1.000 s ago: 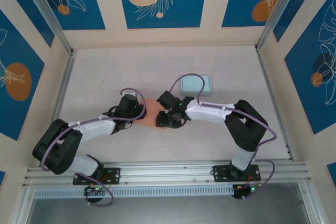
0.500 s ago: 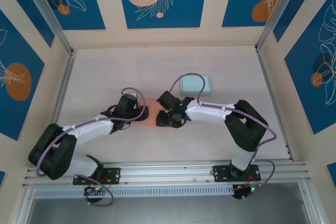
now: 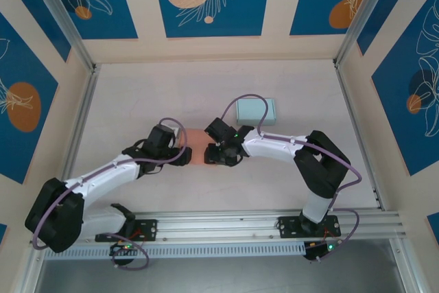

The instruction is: Fold the paper box

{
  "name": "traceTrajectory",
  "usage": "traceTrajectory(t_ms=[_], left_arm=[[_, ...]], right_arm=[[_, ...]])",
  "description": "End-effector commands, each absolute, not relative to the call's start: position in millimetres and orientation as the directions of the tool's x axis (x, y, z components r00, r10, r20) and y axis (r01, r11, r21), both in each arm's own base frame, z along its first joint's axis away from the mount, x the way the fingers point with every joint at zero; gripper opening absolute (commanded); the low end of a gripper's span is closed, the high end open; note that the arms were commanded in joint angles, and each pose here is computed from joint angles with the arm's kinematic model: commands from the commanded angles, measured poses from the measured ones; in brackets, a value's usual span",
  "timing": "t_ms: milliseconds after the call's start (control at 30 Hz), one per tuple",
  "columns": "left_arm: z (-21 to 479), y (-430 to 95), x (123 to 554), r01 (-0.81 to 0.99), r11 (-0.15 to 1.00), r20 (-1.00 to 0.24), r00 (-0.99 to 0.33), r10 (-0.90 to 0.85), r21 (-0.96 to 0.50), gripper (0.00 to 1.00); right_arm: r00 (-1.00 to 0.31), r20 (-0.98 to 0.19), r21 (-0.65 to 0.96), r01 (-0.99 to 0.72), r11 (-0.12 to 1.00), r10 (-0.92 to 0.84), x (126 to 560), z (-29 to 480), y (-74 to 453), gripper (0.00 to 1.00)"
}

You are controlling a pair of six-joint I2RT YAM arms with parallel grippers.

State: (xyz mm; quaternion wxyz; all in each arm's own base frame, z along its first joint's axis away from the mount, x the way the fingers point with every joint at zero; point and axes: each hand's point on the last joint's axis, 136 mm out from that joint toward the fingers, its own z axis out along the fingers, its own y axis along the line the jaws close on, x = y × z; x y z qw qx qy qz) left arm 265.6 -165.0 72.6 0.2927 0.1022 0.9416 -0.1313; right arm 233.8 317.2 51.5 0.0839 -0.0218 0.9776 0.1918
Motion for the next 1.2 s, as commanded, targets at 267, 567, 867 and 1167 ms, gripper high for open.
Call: traceTrajectory(t_ms=[267,567,867,1167], left_arm=[[54,-166,306,0.267,0.951,-0.536,-0.831,0.147,-0.153,0.65],[56,-171,303,0.260,0.945,-0.540,-0.834,0.116,-0.198,0.63],[101,-160,312,0.274,0.952,-0.625,-0.769,0.132,-0.136,0.81],[116,-146,346,0.233,0.910,-0.646,-0.762,-0.049,-0.344,0.84]], right_arm=[[-0.977,-0.215,0.373,-0.091,0.923,-0.009,243,63,318,0.43],[-0.985,-0.175,0.390,-0.074,0.918,-0.005,232,58,328,0.48],[-0.961,-0.275,0.335,-0.077,0.939,0.020,242,84,305,0.62],[-0.944,-0.298,0.448,-0.006,0.894,0.143,266,85,291,0.84]])
